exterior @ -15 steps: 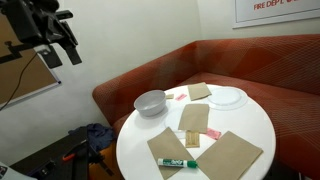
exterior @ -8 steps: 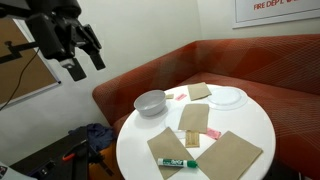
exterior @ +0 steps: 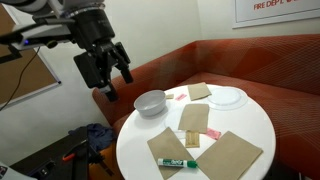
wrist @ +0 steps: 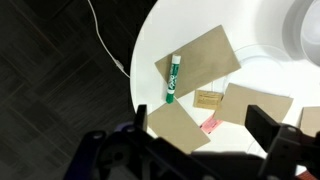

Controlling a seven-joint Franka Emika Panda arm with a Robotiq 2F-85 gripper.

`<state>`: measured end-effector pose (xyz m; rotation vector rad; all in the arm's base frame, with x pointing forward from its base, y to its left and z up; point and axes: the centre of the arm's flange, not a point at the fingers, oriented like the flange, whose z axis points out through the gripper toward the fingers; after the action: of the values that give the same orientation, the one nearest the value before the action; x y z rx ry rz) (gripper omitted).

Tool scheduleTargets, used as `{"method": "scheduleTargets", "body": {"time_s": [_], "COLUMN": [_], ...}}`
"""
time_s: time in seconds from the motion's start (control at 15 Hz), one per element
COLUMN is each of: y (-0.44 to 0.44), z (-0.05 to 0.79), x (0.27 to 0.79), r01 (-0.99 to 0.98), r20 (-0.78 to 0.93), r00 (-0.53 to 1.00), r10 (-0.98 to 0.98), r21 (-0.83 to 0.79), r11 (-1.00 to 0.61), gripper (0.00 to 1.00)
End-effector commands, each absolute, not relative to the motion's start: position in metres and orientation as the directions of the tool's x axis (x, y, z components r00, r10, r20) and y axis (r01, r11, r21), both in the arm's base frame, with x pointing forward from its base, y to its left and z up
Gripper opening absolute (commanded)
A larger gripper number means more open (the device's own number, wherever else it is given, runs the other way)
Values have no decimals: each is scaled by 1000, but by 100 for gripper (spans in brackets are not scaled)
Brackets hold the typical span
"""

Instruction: Put the marker in the bowl

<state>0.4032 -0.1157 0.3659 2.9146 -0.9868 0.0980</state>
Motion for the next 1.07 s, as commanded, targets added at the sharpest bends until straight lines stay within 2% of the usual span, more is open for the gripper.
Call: {"method": "scheduleTargets", "body": {"time_s": [0.0, 0.4, 1.0], "y": [-121, -126, -151], "z": [338, 291, 215], "x": [422, 437, 457], "r01": [-651, -665, -725], "r20": [82, 105, 27], "r00": [757, 742, 689], "r10": [-649, -663, -724], "r21": [2, -13, 39], "r11": [-759, -747, -688], "gripper": [100, 100, 100]}}
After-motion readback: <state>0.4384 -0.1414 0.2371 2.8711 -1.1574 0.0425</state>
